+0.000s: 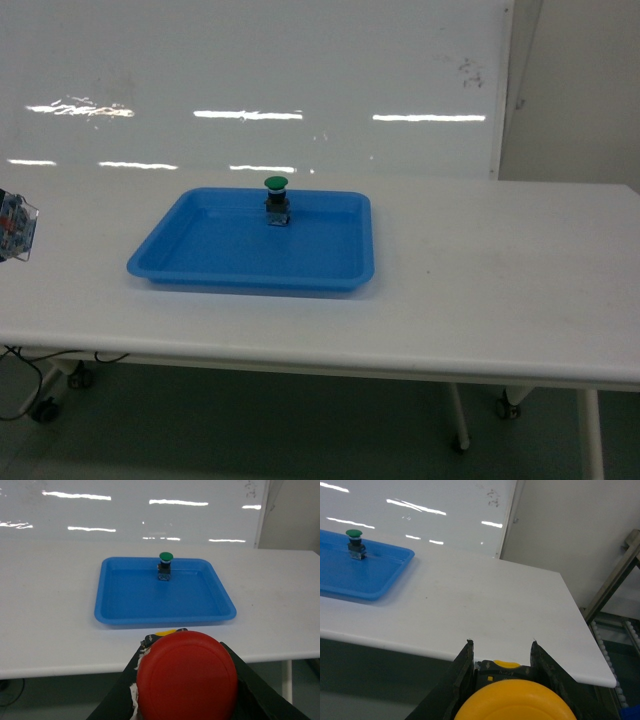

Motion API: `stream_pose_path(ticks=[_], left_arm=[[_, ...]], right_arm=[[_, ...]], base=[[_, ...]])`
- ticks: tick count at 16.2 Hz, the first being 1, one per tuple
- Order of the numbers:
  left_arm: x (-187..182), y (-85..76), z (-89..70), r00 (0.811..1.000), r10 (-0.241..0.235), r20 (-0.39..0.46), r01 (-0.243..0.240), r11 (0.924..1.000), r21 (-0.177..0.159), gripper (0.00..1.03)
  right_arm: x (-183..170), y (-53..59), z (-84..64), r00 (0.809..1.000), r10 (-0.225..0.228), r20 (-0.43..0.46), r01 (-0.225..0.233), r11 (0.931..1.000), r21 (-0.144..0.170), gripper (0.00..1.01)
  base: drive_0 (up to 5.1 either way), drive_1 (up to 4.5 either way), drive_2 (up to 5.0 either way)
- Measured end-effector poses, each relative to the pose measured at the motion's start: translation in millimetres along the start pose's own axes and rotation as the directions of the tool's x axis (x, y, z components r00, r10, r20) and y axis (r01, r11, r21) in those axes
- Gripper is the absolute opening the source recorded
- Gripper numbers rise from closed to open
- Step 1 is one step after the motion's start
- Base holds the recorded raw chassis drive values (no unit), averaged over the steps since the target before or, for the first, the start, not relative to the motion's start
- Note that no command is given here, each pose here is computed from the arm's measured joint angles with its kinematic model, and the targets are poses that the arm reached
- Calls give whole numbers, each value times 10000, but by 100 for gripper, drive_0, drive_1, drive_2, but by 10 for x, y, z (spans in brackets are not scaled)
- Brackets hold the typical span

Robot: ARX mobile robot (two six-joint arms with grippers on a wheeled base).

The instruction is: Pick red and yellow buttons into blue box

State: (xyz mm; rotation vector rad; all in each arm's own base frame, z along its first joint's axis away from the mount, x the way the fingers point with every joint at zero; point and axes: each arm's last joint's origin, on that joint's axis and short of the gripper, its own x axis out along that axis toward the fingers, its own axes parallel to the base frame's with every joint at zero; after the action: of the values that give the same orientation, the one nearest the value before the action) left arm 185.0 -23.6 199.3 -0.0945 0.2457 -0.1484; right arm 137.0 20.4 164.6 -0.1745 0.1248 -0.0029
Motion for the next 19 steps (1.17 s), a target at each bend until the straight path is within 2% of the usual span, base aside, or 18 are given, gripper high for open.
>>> stream_pose_path(ticks=[4, 19], left_arm=[[0, 0, 0, 10000, 0, 4, 0, 10000, 0, 32], [0, -3, -3, 10000, -20, -25, 20, 10000, 4, 32]], right_arm=[[0, 0, 1, 10000, -2, 15, 2, 10000, 3, 31], [0, 0, -1, 10000, 1, -4, -1, 10000, -1, 31]], base=[[0, 0, 0], [447, -204, -204]])
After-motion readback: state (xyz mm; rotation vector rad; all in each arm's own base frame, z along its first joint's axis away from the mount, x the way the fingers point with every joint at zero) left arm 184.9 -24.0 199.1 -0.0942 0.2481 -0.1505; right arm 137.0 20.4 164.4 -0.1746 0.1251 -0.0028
